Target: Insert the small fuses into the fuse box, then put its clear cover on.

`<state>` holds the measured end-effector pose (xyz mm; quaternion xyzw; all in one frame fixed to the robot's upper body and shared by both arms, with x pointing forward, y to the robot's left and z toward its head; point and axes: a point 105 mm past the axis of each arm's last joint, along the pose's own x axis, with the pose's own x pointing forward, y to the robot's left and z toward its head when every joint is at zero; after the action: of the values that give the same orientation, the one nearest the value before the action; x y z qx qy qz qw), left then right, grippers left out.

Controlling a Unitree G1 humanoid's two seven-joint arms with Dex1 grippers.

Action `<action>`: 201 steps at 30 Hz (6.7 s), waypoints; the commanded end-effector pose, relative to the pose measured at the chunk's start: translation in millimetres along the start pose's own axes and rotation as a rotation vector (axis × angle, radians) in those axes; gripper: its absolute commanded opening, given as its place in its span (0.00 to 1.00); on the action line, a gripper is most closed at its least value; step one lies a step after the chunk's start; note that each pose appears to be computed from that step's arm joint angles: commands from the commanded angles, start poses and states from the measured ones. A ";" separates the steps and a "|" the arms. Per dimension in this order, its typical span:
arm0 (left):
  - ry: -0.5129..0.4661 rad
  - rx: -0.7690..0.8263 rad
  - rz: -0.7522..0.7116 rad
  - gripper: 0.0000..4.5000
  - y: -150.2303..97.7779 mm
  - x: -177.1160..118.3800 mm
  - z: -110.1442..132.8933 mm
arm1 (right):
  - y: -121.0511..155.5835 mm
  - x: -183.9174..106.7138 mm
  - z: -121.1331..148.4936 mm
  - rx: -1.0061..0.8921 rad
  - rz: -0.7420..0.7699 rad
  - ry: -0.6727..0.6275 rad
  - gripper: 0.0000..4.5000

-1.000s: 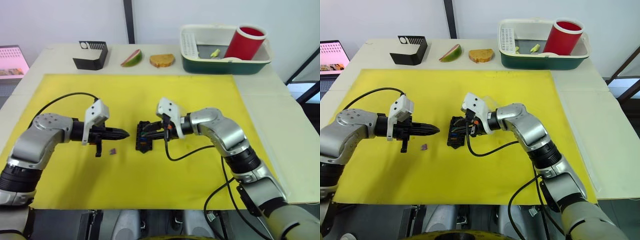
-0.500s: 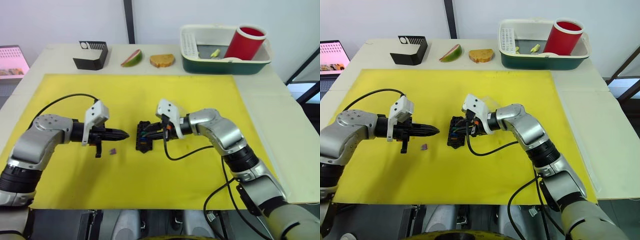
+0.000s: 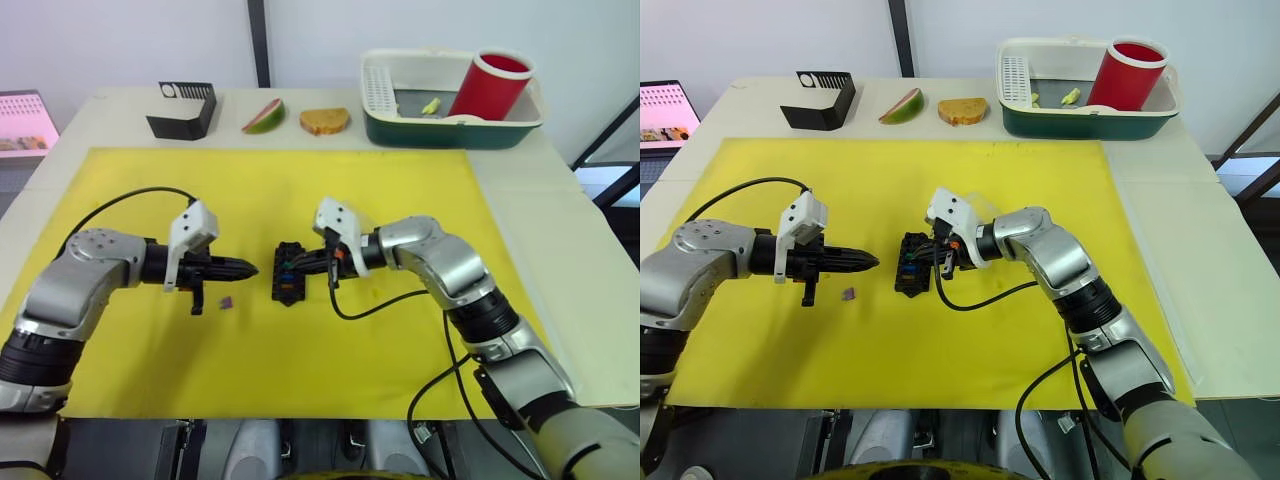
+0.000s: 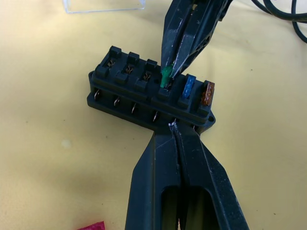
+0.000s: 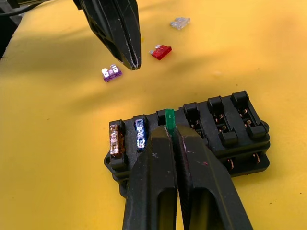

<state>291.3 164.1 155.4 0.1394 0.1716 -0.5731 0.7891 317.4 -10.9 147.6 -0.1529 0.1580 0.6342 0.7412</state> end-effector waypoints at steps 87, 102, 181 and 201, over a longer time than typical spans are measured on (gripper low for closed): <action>-0.020 0.181 0.035 1.00 6.1 2.9 10.6 | 0.3 -11.6 38.0 -0.173 -0.046 0.109 0.01; 0.007 0.184 0.023 1.00 7.7 9.3 0.5 | 0.3 -3.1 19.6 -0.129 -0.042 0.140 0.01; -0.156 -0.679 0.073 1.00 70.0 -55.0 -51.2 | 24.3 -82.5 56.3 -0.271 -0.223 -0.131 0.98; -0.090 -0.713 0.064 1.00 53.6 -65.4 -72.2 | 22.5 -74.2 55.5 -0.254 -0.221 -0.127 0.98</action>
<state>321.1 260.0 126.3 -0.1558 0.3035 -0.4736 0.8120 288.3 -54.0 216.6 -0.2120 0.0398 0.5688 0.7937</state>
